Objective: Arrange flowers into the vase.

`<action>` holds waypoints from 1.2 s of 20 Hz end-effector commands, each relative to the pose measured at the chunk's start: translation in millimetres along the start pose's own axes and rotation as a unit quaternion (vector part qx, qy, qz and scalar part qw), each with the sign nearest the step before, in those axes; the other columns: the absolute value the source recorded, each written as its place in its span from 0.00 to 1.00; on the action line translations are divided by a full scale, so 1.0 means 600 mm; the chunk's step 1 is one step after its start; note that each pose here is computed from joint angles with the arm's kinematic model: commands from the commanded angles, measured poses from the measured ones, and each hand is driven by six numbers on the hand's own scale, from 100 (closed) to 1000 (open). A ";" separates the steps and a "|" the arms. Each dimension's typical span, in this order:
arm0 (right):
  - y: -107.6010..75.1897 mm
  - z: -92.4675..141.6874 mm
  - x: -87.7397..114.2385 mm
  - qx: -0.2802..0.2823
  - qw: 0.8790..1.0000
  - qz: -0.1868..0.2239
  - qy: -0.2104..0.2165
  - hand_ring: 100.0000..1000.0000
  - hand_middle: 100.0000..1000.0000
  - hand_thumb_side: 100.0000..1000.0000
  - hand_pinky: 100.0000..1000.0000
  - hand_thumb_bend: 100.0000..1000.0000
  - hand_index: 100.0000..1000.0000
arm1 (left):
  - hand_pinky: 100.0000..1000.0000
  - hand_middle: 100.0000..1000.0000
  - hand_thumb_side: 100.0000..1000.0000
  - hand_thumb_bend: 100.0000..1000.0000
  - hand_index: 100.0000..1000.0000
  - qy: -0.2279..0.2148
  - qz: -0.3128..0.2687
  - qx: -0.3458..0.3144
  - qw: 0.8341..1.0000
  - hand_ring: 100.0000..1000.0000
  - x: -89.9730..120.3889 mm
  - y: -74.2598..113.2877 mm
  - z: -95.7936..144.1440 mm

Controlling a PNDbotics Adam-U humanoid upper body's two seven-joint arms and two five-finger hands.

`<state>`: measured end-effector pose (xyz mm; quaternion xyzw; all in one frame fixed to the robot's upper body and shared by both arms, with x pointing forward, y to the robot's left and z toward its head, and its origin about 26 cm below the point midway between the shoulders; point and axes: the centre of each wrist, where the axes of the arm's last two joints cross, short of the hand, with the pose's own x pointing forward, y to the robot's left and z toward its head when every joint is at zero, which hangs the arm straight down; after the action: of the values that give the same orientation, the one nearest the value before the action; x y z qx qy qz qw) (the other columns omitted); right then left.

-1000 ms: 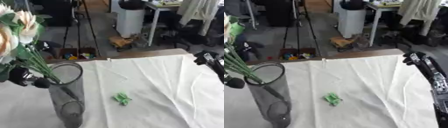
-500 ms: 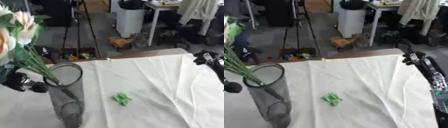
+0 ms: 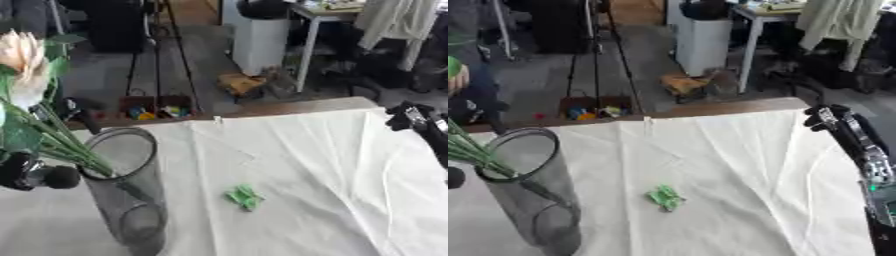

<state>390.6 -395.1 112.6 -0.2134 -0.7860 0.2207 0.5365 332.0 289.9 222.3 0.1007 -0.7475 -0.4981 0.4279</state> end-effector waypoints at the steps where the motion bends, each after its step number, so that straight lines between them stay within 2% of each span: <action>1: -0.029 -0.009 0.017 -0.013 1.000 0.017 -0.016 0.61 0.65 0.96 0.62 0.00 0.46 | 0.84 0.52 0.76 1.00 0.87 0.002 -0.018 0.012 1.000 0.69 0.008 0.022 0.004; 15: -0.030 -0.008 0.015 -0.014 1.000 0.018 -0.015 0.61 0.65 0.96 0.63 0.00 0.46 | 0.86 0.54 0.74 1.00 0.88 0.026 -0.038 0.056 0.997 0.71 -0.012 0.017 -0.002; 24: -0.031 -0.007 0.014 -0.015 1.000 0.017 -0.014 0.61 0.65 0.96 0.63 0.00 0.46 | 0.86 0.53 0.73 1.00 0.87 0.022 -0.015 0.076 0.997 0.69 -0.009 0.011 0.013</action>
<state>390.3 -395.8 112.6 -0.2138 -0.7868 0.2185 0.5361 333.8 298.5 211.1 0.1461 -0.7630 -0.4482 0.4423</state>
